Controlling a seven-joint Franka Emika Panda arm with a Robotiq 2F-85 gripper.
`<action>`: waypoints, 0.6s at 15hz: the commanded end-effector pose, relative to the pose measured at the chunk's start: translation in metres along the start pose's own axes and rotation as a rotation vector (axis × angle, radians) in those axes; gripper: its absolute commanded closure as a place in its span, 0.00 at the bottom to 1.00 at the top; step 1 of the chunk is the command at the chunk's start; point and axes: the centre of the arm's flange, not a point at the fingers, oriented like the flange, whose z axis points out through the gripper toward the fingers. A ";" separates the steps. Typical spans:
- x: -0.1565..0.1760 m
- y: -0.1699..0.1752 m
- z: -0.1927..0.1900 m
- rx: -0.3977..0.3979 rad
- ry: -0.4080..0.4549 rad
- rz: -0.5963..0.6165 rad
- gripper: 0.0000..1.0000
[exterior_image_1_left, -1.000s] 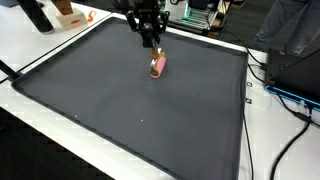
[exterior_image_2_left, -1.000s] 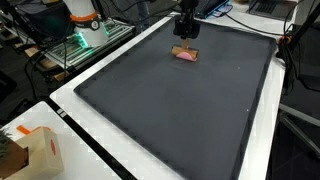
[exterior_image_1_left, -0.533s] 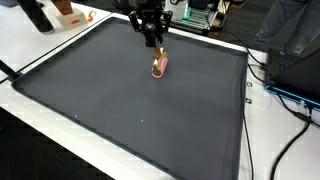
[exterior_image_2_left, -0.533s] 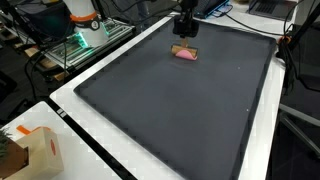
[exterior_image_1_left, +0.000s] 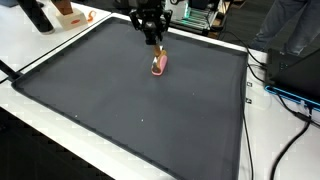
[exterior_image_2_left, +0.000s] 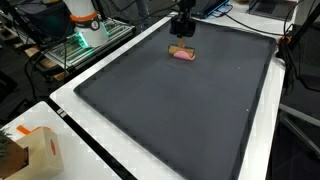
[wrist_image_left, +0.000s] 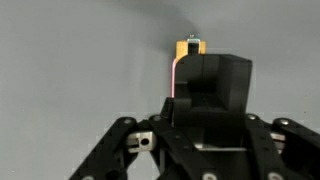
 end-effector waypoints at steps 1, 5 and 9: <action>-0.032 0.009 0.017 -0.046 -0.135 -0.002 0.76; -0.042 0.015 0.015 -0.068 -0.179 -0.009 0.76; -0.046 0.015 0.024 -0.034 -0.164 -0.015 0.76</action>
